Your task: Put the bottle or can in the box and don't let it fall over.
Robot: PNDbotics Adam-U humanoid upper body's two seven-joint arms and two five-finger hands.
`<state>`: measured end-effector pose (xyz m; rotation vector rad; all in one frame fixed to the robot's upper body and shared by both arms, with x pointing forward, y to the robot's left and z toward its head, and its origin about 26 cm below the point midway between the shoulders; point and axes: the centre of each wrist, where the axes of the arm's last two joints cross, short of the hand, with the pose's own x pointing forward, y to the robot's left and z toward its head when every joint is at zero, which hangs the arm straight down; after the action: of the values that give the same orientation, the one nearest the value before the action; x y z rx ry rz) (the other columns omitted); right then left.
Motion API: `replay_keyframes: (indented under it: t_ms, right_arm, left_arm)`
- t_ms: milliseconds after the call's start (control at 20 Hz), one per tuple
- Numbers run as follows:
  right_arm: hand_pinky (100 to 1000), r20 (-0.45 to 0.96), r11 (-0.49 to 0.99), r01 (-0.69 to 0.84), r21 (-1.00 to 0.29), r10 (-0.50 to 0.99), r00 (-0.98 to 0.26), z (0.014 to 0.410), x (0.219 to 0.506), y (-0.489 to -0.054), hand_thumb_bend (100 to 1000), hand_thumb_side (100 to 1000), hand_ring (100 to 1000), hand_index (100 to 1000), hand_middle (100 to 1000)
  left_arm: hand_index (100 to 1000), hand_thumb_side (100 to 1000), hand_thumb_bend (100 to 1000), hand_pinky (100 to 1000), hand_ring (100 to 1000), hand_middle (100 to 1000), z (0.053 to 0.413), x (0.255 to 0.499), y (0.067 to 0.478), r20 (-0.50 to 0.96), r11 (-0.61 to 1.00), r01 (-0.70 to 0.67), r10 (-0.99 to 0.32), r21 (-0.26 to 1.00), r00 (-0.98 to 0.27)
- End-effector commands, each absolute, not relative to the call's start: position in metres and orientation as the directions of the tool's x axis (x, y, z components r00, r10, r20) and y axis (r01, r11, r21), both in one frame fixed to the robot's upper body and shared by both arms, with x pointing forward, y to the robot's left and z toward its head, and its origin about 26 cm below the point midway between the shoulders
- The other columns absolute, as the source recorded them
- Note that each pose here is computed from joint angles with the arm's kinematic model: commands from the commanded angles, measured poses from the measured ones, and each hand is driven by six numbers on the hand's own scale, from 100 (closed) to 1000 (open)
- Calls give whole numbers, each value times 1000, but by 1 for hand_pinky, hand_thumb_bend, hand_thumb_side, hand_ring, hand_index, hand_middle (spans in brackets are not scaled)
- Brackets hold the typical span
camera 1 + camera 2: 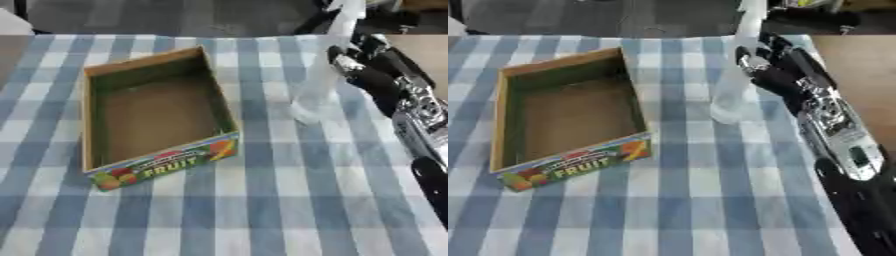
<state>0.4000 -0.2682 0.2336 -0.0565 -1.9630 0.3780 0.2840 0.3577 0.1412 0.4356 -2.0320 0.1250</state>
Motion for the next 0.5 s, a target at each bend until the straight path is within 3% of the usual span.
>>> replay_keyframes:
  t_ms: [50,500]
  right_arm:
    - [833,869,945,-121,-302,221,-442,245,400,-269,147,304,982,897,1000]
    - [833,863,945,-121,-303,218,-456,252,401,-266,147,305,985,886,1000]
  left_arm:
    - [761,407,727,1000,501,587,150,283,357,855,931,-349,-264,106,-447]
    - [761,407,723,1000,501,587,150,284,357,854,933,-345,-262,105,-449]
